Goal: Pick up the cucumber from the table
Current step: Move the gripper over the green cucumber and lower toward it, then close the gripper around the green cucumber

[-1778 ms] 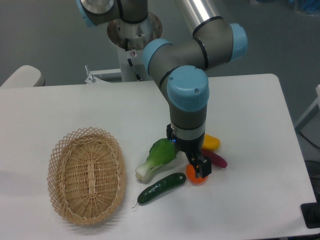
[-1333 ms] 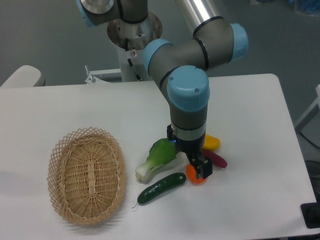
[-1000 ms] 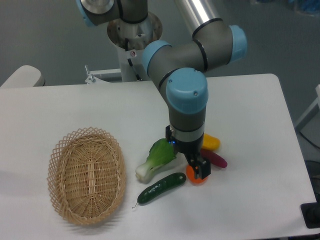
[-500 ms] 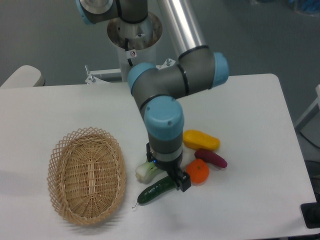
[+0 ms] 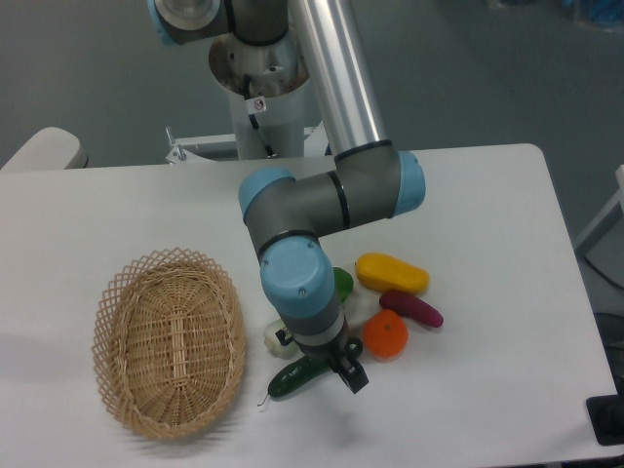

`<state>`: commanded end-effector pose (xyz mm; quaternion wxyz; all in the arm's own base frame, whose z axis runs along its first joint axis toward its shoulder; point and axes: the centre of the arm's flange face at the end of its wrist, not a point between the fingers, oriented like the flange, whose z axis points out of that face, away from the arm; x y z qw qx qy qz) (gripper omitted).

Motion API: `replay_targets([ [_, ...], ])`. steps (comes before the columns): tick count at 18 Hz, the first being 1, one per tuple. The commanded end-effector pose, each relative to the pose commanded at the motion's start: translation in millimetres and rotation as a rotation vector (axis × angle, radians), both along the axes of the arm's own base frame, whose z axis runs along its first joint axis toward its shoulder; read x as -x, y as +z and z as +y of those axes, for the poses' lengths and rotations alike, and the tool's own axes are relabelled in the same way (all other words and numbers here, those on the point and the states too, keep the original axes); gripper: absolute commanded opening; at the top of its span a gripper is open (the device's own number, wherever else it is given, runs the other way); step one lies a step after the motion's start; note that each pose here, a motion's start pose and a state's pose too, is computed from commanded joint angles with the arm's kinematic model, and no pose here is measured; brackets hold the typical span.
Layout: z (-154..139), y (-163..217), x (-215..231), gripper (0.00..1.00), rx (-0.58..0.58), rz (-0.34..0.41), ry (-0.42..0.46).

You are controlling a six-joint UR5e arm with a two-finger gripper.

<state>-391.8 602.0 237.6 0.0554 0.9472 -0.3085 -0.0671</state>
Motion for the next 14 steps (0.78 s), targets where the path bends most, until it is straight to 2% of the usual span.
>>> replay_targets([
  [6,-8.2,-28.3,-5.0,1.0,0.035,-0.036,0.003],
  [14,-11.1,-43.3,-8.1,1.0,0.031,-0.037,0.004],
])
